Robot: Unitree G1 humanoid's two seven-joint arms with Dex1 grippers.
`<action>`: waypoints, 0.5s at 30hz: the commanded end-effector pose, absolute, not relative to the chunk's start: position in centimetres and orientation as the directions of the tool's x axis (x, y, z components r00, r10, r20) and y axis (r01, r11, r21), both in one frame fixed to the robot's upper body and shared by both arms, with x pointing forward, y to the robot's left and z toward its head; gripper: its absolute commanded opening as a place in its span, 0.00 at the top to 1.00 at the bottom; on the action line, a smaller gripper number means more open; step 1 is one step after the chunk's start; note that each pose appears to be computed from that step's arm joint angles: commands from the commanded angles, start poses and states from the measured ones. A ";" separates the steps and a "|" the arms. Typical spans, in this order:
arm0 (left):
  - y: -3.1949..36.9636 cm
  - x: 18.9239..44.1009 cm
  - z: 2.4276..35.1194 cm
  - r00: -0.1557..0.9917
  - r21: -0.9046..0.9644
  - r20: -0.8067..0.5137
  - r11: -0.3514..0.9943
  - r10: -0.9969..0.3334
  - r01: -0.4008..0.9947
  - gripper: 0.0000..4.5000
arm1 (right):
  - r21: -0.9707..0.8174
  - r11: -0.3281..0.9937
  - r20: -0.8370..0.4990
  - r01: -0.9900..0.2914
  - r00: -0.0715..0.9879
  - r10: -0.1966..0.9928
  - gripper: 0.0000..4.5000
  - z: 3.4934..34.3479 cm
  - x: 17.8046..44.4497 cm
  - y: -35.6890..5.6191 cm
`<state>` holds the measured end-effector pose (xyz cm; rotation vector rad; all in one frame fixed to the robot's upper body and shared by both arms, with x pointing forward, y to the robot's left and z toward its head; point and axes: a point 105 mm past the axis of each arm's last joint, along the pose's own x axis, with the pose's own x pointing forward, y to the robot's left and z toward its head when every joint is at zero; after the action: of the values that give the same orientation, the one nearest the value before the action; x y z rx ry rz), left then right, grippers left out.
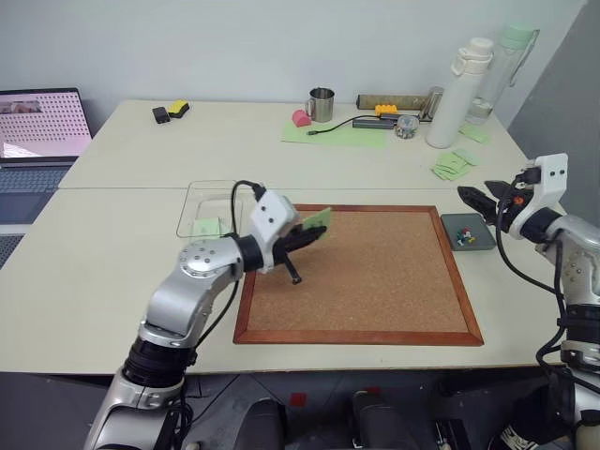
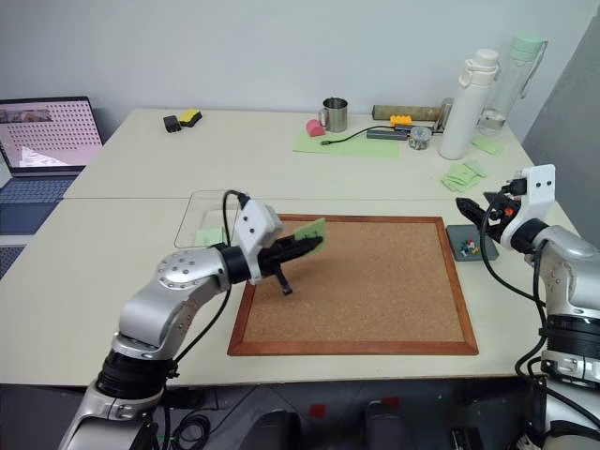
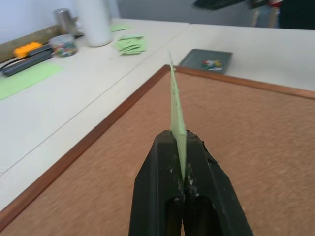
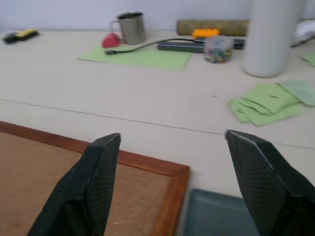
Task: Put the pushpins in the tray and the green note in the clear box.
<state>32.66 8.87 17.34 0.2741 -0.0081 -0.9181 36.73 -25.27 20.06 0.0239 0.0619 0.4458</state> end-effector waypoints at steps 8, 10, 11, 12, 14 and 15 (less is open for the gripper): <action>18.7 36.2 21.1 0.938 0.255 0.043 0.912 -0.343 0.321 1.00 | -0.276 0.486 -0.121 -0.829 0.531 0.838 0.21 20.6 28.6 -14.1; 20.1 36.9 21.4 0.964 0.258 0.058 0.937 -0.260 0.237 1.00 | -0.283 0.444 -0.111 -0.850 0.489 0.865 0.21 20.7 27.8 -12.5; 20.7 37.2 21.5 0.973 0.260 0.064 0.945 -0.220 0.196 1.00 | -0.279 0.426 -0.104 -0.861 0.468 0.878 0.21 20.8 27.4 -11.7; 21.5 37.6 21.4 0.984 0.254 0.067 0.957 -0.162 0.140 1.00 | -0.273 0.403 -0.097 -0.873 0.442 0.892 0.21 20.9 27.0 -10.7; 22.7 38.1 21.0 0.996 0.242 0.059 0.969 -0.073 0.057 1.00 | -0.265 0.373 -0.092 -0.889 0.408 0.908 0.21 20.9 26.5 -9.3; 23.0 38.2 20.6 0.998 0.229 0.050 0.973 -0.046 0.034 1.00 | -0.263 0.360 -0.093 -0.895 0.395 0.914 0.21 20.8 26.3 -8.8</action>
<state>38.10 21.99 19.64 0.2317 -0.0194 -0.1164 27.08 -9.87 19.87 -0.2750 -0.0305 1.1338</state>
